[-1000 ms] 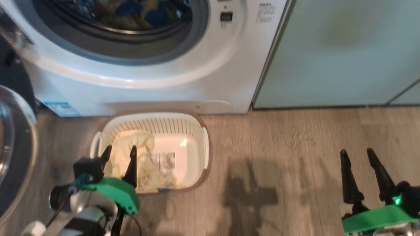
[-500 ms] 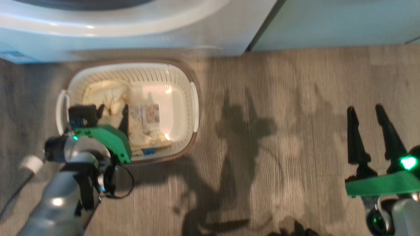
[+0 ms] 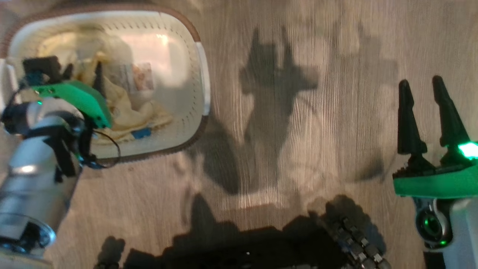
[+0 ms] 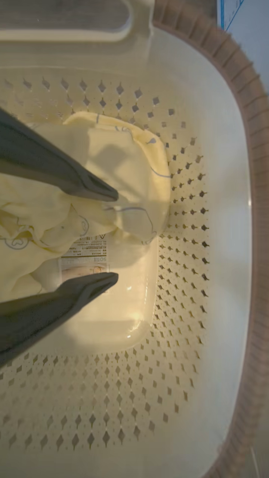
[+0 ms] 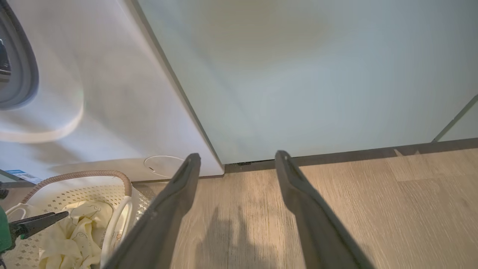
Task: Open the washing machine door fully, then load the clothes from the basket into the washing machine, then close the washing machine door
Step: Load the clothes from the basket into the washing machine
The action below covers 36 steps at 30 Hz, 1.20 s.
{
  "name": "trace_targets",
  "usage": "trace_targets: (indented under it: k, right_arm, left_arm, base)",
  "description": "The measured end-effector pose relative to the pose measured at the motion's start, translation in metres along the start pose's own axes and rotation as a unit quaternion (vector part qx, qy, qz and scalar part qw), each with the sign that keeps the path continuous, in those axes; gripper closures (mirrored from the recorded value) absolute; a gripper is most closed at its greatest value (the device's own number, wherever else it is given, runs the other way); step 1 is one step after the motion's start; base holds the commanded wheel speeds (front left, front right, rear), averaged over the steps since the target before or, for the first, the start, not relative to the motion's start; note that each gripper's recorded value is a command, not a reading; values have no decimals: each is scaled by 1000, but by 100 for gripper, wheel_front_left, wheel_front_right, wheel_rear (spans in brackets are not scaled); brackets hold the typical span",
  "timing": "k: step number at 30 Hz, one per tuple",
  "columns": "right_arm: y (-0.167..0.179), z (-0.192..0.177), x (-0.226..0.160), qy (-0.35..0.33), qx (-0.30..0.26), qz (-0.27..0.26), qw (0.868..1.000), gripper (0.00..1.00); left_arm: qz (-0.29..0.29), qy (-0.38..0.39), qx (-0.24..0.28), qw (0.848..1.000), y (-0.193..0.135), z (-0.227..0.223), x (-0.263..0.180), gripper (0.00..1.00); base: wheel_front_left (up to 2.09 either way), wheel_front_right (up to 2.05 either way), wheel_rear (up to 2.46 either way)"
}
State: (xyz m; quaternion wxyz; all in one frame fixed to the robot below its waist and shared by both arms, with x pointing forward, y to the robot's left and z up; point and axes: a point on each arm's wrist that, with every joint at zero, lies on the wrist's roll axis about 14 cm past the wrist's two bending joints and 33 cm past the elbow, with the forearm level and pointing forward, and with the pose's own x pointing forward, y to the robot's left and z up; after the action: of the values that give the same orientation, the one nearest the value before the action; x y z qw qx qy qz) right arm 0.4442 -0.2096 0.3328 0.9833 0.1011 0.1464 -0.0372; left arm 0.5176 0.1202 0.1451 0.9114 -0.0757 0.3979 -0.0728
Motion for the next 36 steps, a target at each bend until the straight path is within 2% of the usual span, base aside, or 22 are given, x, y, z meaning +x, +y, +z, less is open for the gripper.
trace_targets:
  k: [5,10,20,21,22,23,24,36]
  right_arm:
    - [-3,-12,13,7,2,0,1000,0]
    - [-12,-29,14,27,5,-13,1000,0]
    - [-16,-43,12,46,9,-18,999,0]
    - [-17,-44,12,46,9,-19,999,0]
    - [-17,-44,12,46,8,-20,999,0]
    - [-17,-43,12,46,8,-20,999,0]
    - [-17,-43,12,46,8,-20,999,0]
    - [-12,-39,17,37,13,-11,999,0]
  left_arm:
    - [9,31,5,999,17,-25,27,0]
    - [6,56,4,998,21,-49,54,0]
    - [10,81,13,997,30,-72,78,0]
    - [10,81,13,997,30,-73,79,19]
    - [11,82,13,996,30,-73,79,58]
    - [12,85,15,996,31,-74,79,82]
    - [12,86,16,996,31,-75,79,100]
    - [5,73,27,997,30,-68,73,100]
  base:
    - [0,0,0]
    - [0,0,0]
    - [0,0,0]
    - [0,0,0]
    - [0,0,0]
    - [0,0,0]
    - [0,0,0]
    - [0,0,0]
